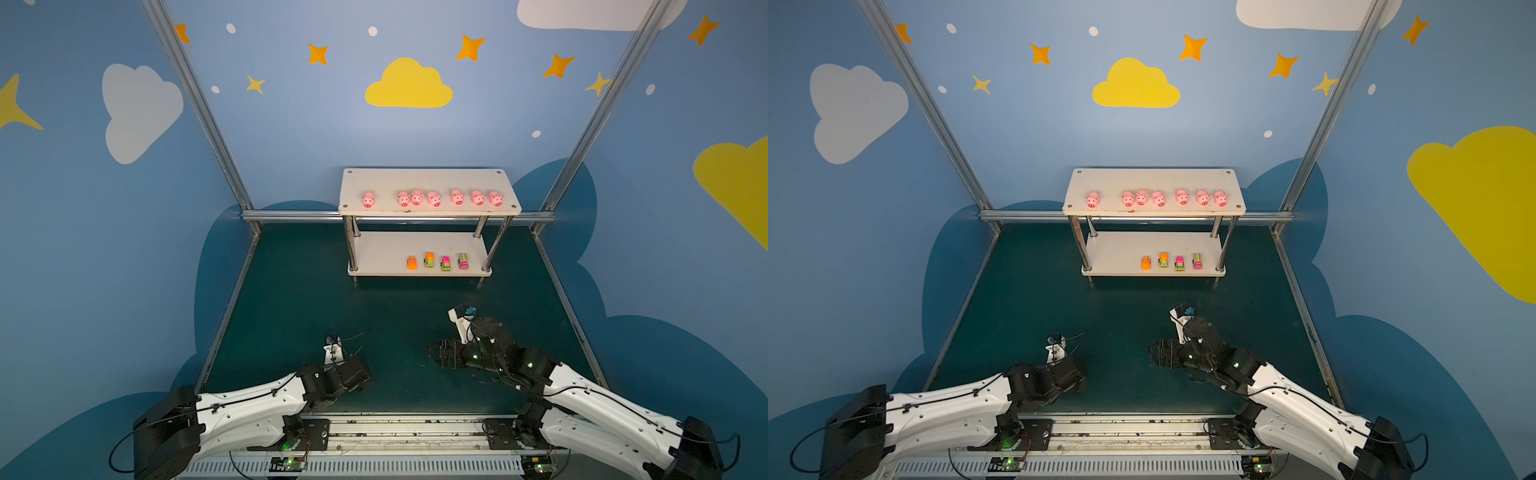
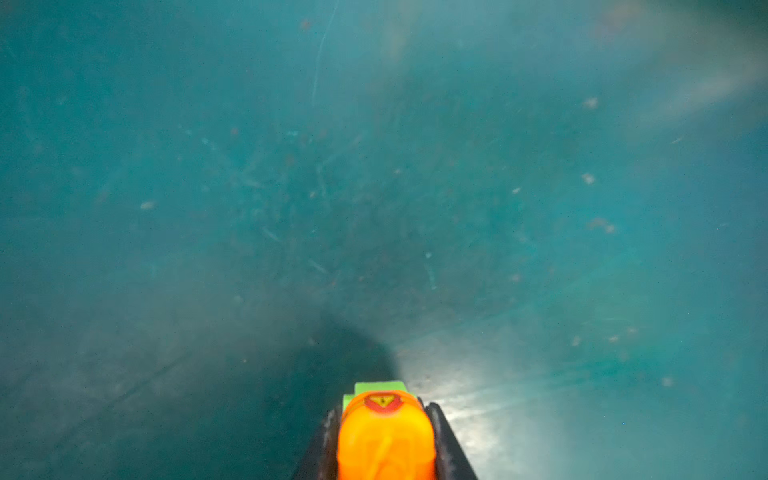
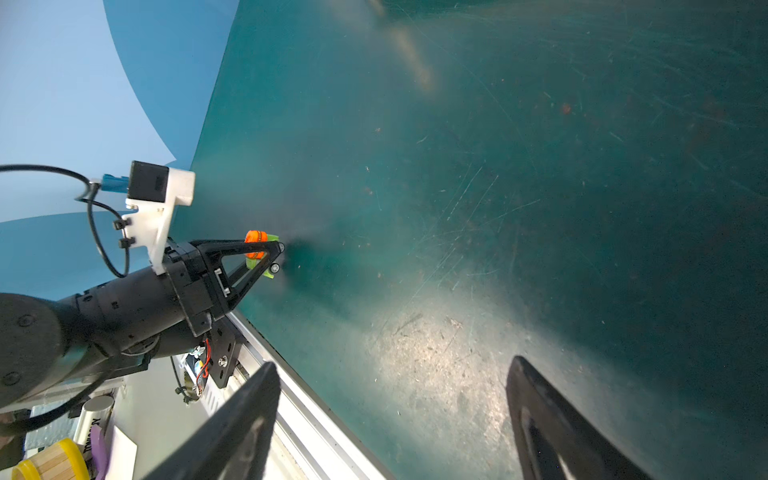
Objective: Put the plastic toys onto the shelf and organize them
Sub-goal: 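Close the left gripper on the orange-and-green truck and lift it, then carry the truck with the left gripper to the lower shelf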
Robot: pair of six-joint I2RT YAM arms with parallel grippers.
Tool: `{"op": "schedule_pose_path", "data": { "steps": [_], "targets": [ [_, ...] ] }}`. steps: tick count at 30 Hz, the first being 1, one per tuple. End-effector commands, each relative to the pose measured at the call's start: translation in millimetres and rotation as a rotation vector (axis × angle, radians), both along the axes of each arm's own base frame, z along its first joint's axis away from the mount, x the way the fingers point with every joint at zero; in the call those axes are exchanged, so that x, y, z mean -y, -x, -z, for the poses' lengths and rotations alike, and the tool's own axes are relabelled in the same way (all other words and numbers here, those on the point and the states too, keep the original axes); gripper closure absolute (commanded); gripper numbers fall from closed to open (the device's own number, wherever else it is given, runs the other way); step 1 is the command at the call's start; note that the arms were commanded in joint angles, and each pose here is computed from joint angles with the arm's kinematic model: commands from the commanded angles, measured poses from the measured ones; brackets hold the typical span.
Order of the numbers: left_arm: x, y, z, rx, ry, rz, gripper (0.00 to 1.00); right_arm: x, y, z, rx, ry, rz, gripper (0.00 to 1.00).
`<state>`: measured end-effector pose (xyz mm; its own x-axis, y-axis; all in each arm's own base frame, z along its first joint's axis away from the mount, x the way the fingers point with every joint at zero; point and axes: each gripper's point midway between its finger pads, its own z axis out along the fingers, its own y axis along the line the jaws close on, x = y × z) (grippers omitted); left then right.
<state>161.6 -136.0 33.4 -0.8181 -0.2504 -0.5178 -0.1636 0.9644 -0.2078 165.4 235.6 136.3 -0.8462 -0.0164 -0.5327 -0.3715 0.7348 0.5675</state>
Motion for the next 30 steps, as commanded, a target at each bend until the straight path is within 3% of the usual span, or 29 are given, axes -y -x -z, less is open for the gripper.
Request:
{"op": "schedule_pose_path", "data": {
  "steps": [1,15,30],
  "targets": [
    [-4.0,-3.3,-7.7,0.016,-0.047,0.006,0.7,5.7,1.7,7.0,-0.003,0.019,0.014,0.16],
    [6.1,-56.7,-63.0,0.131,-0.061,0.036,0.69,14.7,-2.7,3.3,0.027,0.012,0.04,0.16],
    [36.6,-138.0,-80.4,0.087,-0.138,0.096,0.73,28.3,-14.5,3.7,0.014,0.009,0.086,0.16]
  ]
}}
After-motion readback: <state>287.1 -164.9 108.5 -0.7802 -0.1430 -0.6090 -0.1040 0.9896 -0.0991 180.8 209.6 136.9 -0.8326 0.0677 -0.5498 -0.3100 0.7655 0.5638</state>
